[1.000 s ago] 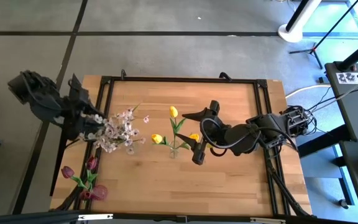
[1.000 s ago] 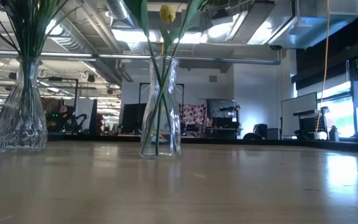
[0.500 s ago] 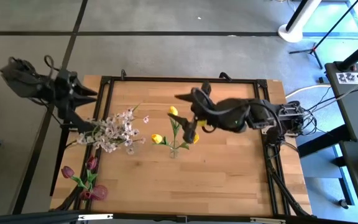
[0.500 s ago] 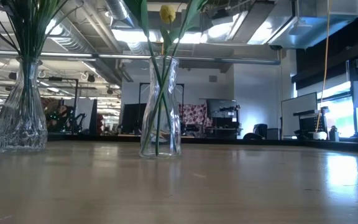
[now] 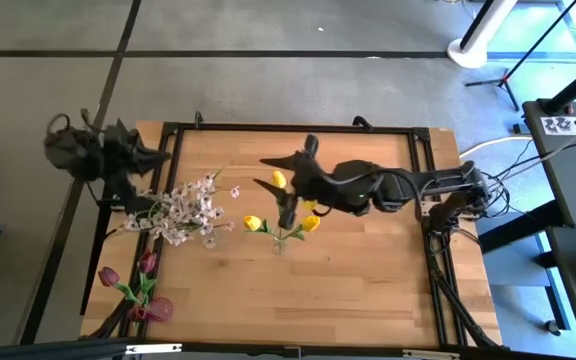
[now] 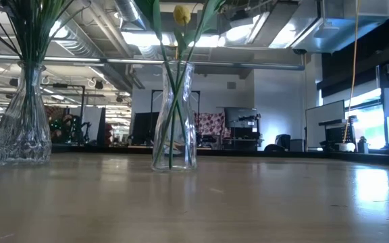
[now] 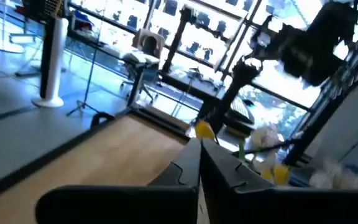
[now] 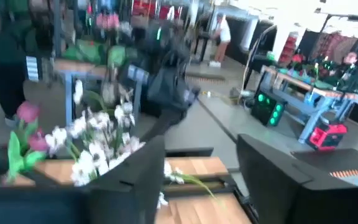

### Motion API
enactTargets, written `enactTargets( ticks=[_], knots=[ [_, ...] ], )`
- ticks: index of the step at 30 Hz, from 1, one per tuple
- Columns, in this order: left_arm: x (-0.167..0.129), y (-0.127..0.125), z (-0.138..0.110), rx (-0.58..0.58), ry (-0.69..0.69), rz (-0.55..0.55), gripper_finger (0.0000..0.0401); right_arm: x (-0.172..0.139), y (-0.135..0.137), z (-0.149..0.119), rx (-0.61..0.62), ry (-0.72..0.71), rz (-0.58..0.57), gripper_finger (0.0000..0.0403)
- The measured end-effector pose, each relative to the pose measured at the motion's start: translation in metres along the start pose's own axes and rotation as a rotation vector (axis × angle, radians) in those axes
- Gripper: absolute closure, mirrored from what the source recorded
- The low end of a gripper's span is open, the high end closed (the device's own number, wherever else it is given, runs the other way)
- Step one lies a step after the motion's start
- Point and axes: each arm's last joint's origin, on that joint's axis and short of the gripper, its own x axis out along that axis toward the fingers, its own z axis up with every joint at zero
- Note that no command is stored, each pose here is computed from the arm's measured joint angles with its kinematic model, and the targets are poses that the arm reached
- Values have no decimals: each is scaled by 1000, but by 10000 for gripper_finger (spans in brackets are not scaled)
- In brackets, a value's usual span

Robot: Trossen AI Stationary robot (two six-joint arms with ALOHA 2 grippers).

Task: Sort flowers into vase by color
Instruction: Return to Home Position

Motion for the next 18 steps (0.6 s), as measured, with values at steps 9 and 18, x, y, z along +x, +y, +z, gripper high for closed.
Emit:
enactTargets(
  ticks=[9,18],
  knots=[
    [11,6,-51,-74,37,-61,400,-34,-14,-26,100,-180,11,358],
    [6,20,-70,-28,104,-150,401,-88,-42,-42,102,-126,14,380]
  ],
)
